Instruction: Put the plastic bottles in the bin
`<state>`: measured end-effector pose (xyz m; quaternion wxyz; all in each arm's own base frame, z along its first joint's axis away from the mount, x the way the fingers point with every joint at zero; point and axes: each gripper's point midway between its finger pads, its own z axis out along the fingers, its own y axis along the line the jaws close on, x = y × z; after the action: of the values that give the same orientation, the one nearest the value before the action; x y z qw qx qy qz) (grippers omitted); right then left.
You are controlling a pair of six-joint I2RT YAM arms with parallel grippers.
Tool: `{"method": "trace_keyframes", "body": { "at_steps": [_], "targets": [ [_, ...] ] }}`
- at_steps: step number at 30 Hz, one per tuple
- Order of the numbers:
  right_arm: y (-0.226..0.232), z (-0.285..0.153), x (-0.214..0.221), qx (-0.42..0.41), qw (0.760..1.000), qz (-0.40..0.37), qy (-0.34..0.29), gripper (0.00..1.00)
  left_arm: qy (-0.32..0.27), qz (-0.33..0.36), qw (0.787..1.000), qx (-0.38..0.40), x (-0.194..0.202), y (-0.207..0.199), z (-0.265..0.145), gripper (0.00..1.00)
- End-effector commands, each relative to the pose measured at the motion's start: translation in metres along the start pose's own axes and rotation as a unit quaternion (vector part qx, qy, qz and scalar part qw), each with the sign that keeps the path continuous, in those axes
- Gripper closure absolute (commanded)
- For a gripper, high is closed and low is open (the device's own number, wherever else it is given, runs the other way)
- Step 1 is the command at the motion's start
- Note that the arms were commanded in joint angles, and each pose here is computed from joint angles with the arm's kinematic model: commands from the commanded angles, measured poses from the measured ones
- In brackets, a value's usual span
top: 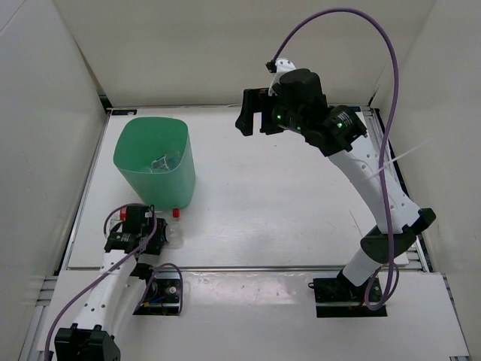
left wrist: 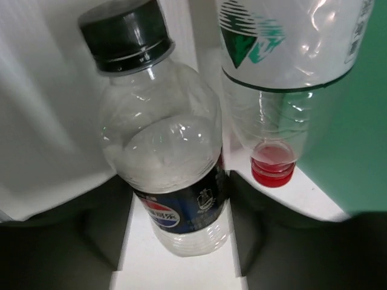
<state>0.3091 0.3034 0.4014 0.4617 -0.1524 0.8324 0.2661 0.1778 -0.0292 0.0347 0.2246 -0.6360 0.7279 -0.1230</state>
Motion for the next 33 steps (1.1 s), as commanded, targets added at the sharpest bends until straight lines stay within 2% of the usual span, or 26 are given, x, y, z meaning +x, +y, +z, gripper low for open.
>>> {"method": "trace_keyframes", "body": {
  "at_steps": [1,3,5,6,9,10,12,13,15,16,17,18,19,20,21,22,23,24,25,27,30,32,33],
  "targets": [
    [0.0,-0.01,-0.004,-0.008,1.0,0.007,-0.008,0.0,0.014,-0.012,1.0,-0.007,0.006,0.004,0.003,0.39],
    [-0.001,-0.008,-0.001,-0.006,1.0,0.007,-0.004,0.0,0.014,-0.016,1.0,-0.012,0.006,0.006,-0.002,0.54],
    [0.0,-0.008,-0.001,-0.01,1.0,0.012,-0.002,0.0,0.013,-0.023,1.0,0.005,0.002,-0.007,-0.018,0.54],
    [0.0,-0.008,-0.001,-0.01,1.0,0.012,-0.002,0.0,0.014,-0.029,0.999,-0.017,0.002,0.0,-0.025,0.54],
    [-0.004,-0.006,0.001,-0.005,1.0,0.013,0.0,0.0,0.008,-0.054,0.998,0.013,-0.01,-0.031,-0.071,0.53],
    [-0.007,-0.006,-0.001,-0.001,1.0,0.02,-0.001,0.0,-0.002,-0.065,0.998,0.019,-0.018,-0.039,-0.101,0.53],
    [-0.011,-0.006,0.001,0.001,1.0,0.027,0.003,0.0,-0.015,-0.076,0.996,0.043,-0.029,-0.053,-0.132,0.54],
    [-0.012,-0.005,0.003,0.003,1.0,0.027,0.007,0.0,-0.028,-0.082,0.993,0.075,-0.039,-0.066,-0.163,0.54],
    [-0.015,-0.003,0.005,0.005,0.999,0.037,0.012,0.0,-0.053,-0.086,0.988,0.115,-0.054,-0.083,-0.193,0.56],
    [-0.016,0.002,0.007,0.0,0.999,0.045,0.019,0.0,-0.074,-0.075,0.985,0.139,-0.063,-0.091,-0.206,0.56],
    [-0.022,0.007,0.008,0.007,0.999,0.048,0.023,0.0,-0.112,-0.073,0.97,0.204,-0.081,-0.117,-0.233,0.56],
    [-0.017,0.004,0.005,-0.004,0.998,0.054,0.021,0.0,-0.134,-0.059,0.961,0.233,-0.089,-0.131,-0.245,0.56],
    [-0.022,0.007,0.003,0.001,0.998,0.056,0.02,0.0,-0.164,-0.004,0.952,0.258,-0.096,-0.144,-0.255,0.56],
    [-0.019,0.009,0.001,-0.005,0.998,0.061,0.02,0.0,-0.192,0.01,0.932,0.307,-0.106,-0.175,-0.271,0.54],
    [-0.019,0.009,0.001,-0.005,0.998,0.061,0.02,0.0,-0.206,0.042,0.933,0.293,-0.109,-0.177,-0.268,0.53],
    [-0.018,0.011,-0.001,-0.005,0.998,0.061,0.018,0.0,-0.235,0.089,0.914,0.319,-0.114,-0.199,-0.277,0.52],
    [-0.017,0.015,0.002,-0.008,0.998,0.061,0.024,0.0,-0.248,0.123,0.909,0.312,-0.117,-0.221,-0.271,0.52],
    [-0.016,0.013,-0.002,-0.011,0.998,0.061,0.019,0.0,-0.262,0.134,0.898,0.328,-0.121,-0.227,-0.284,0.52],
    [-0.016,0.012,-0.002,-0.011,0.998,0.061,0.019,0.0,-0.267,0.172,0.895,0.314,-0.12,-0.25,-0.267,0.52],
    [-0.016,0.01,-0.007,-0.014,0.998,0.062,0.013,0.0,-0.269,0.2,0.895,0.294,-0.12,-0.275,-0.249,0.5],
    [-0.017,0.01,-0.007,-0.014,0.998,0.057,0.013,0.0,-0.276,0.227,0.891,0.279,-0.119,-0.294,-0.232,0.48],
    [-0.021,0.007,-0.008,-0.004,0.999,0.052,0.008,0.0,-0.278,0.23,0.896,0.259,-0.121,-0.3,-0.217,0.28],
    [-0.022,0.01,-0.003,-0.002,0.999,0.053,0.014,0.0,-0.279,0.22,0.9,0.254,-0.122,-0.298,-0.213,0.13]
  ]
}}
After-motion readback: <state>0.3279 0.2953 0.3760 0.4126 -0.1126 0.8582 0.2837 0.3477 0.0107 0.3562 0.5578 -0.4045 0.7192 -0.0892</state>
